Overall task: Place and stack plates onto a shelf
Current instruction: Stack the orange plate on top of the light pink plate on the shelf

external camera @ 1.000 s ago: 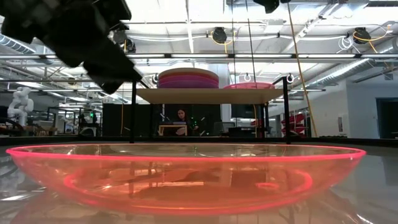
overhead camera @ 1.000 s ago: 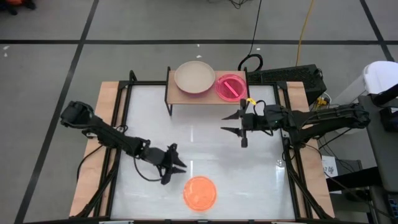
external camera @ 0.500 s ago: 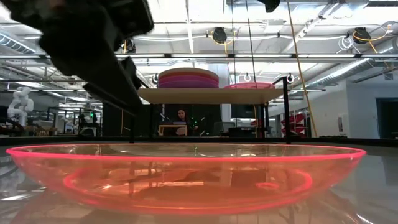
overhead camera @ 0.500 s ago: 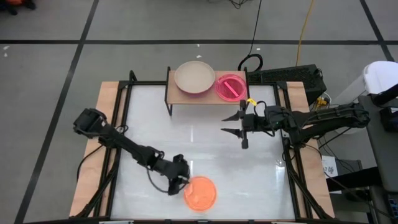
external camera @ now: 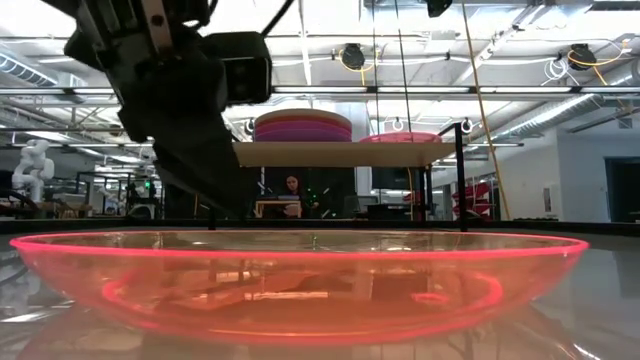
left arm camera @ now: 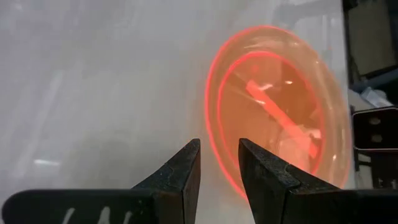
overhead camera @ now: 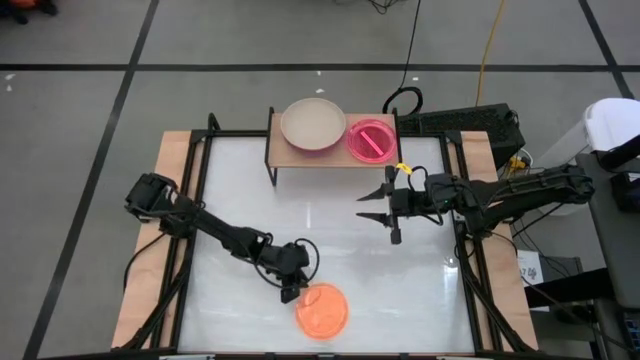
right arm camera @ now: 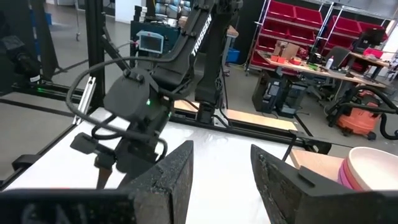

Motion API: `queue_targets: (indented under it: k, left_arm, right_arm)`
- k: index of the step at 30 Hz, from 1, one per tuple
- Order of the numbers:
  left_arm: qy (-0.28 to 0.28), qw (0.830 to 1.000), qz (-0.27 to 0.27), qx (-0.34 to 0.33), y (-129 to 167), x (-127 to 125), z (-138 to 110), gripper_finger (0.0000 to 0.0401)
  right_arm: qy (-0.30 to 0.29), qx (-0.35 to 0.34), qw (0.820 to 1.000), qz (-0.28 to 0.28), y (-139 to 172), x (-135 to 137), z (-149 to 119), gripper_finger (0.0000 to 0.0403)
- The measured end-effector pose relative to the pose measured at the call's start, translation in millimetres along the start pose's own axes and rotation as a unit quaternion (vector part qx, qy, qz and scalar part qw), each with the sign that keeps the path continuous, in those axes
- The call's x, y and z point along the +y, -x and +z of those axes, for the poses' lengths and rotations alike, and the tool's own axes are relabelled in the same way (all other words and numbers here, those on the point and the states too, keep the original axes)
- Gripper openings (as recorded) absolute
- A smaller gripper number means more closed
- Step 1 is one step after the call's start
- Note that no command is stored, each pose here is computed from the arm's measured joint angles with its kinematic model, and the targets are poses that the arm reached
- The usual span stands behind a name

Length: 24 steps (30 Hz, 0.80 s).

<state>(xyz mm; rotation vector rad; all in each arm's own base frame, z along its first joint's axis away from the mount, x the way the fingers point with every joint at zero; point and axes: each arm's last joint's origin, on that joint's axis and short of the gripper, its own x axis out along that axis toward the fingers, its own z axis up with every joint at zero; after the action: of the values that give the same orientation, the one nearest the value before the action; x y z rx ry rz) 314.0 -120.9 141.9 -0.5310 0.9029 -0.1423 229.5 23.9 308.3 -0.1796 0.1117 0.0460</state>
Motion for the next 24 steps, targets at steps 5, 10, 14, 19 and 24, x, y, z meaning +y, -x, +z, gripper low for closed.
queue_targets:
  k: [5,10,14,19,24]
  left_arm:
    - [0.002,1.0,-0.018,0.013,-13.2,3.9,-3.7,0.0113]
    - [0.001,0.999,-0.031,0.011,-15.3,3.0,-3.1,0.0113]
    - [-0.002,0.999,-0.034,0.008,-15.3,2.1,-2.9,0.0113]
    - [0.001,0.999,-0.025,0.023,-22.2,6.1,-8.4,0.0113]
    - [0.002,0.999,-0.036,0.024,-30.4,8.2,-9.8,0.0113]
  right_arm:
    - [0.0,-0.001,1.0,0.0,0.0,0.0,0.1,0.0142]
    - [0.0,0.001,1.0,0.0,0.0,0.0,-0.1,0.0142]
    - [0.0,0.0,1.0,0.0,0.0,0.0,-0.1,0.0142]
    - [0.0,0.0,1.0,0.0,0.0,-0.1,-0.1,0.0142]
    - [0.0,0.001,1.0,0.0,-0.1,0.1,-0.9,0.0142]
